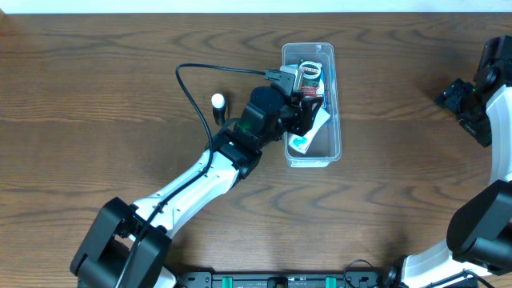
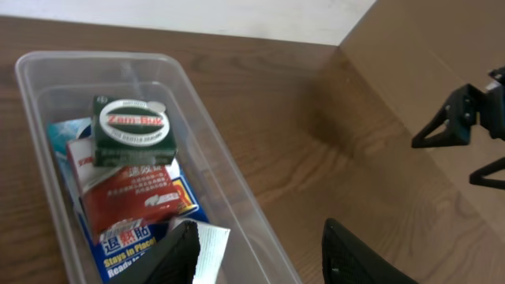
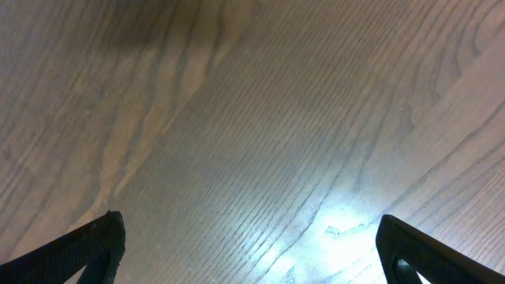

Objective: Pack container
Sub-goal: 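Carry the white box over the container and lower it inside, then open left gripper and move it back toward the bottle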

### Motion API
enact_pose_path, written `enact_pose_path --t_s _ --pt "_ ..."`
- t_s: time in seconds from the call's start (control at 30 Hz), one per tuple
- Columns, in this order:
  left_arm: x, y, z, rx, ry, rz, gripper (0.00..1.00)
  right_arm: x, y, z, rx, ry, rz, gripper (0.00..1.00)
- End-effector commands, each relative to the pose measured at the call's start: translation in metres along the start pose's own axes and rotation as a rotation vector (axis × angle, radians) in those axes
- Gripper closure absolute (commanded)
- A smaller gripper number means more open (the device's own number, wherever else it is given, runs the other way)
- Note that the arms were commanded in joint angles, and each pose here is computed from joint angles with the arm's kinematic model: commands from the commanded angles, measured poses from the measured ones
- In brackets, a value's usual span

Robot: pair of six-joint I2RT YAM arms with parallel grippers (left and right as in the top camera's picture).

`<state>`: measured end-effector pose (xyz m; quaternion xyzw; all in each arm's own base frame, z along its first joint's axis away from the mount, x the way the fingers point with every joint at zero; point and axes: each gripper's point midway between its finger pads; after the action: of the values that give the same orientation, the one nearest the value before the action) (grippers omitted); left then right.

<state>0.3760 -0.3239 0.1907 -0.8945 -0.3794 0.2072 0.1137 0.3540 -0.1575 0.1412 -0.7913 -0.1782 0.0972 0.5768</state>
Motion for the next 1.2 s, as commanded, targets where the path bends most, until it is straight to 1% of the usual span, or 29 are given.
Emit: enact_pose_path --t_s 0.0,0.33,0.4,0.5,0.53,0.6,0.7,0.77,0.8,0.93,1.17 --pt "0.003 0.004 0.003 0.006 -0.028 -0.036 0.49 -0.004 0.003 -0.002 -0.007 0.018 0.019 0.01" --pt "-0.003 0.004 0.005 0.010 -0.021 -0.035 0.49 -0.004 0.003 -0.002 -0.007 0.018 0.019 0.01" --pt "-0.005 0.002 0.000 -0.001 -0.019 -0.032 0.49 -0.004 0.003 -0.002 -0.007 0.018 0.019 0.01" --pt "-0.008 -0.008 -0.017 -0.042 0.012 -0.029 0.49 -0.004 0.003 -0.002 -0.007 0.018 0.019 0.01" --pt "-0.008 -0.014 -0.027 -0.068 0.033 -0.041 0.43 -0.004 0.003 -0.002 -0.007 0.018 0.019 0.01" --pt "-0.003 -0.029 -0.041 -0.101 0.049 -0.083 0.27 -0.004 0.003 -0.002 -0.007 0.018 0.019 0.01" --pt "0.015 -0.054 -0.054 -0.111 0.040 -0.181 0.21 -0.004 0.003 -0.002 -0.007 0.018 0.019 0.01" --pt "0.032 -0.073 -0.057 -0.102 0.040 -0.263 0.11 -0.004 0.003 -0.002 -0.007 0.018 0.019 0.01" --pt "0.041 -0.083 -0.058 -0.097 0.036 -0.308 0.03 -0.004 0.003 -0.002 -0.007 0.018 0.019 0.01" --pt "0.082 -0.123 -0.055 -0.056 0.008 -0.487 0.02 -0.004 0.003 -0.002 -0.007 0.018 0.019 0.01" --pt "0.140 -0.153 -0.015 0.119 -0.074 -0.639 0.02 -0.004 0.003 -0.002 -0.007 0.018 0.019 0.01"
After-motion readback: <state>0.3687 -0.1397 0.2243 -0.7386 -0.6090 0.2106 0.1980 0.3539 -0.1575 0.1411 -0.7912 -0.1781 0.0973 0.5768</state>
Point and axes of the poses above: each gripper's point midway between its finger pads, its own y axis out along the fingers, its own x axis along the line the jaws close on, z = x × y, and after that the axes turned 14 degrees about y, right-handed
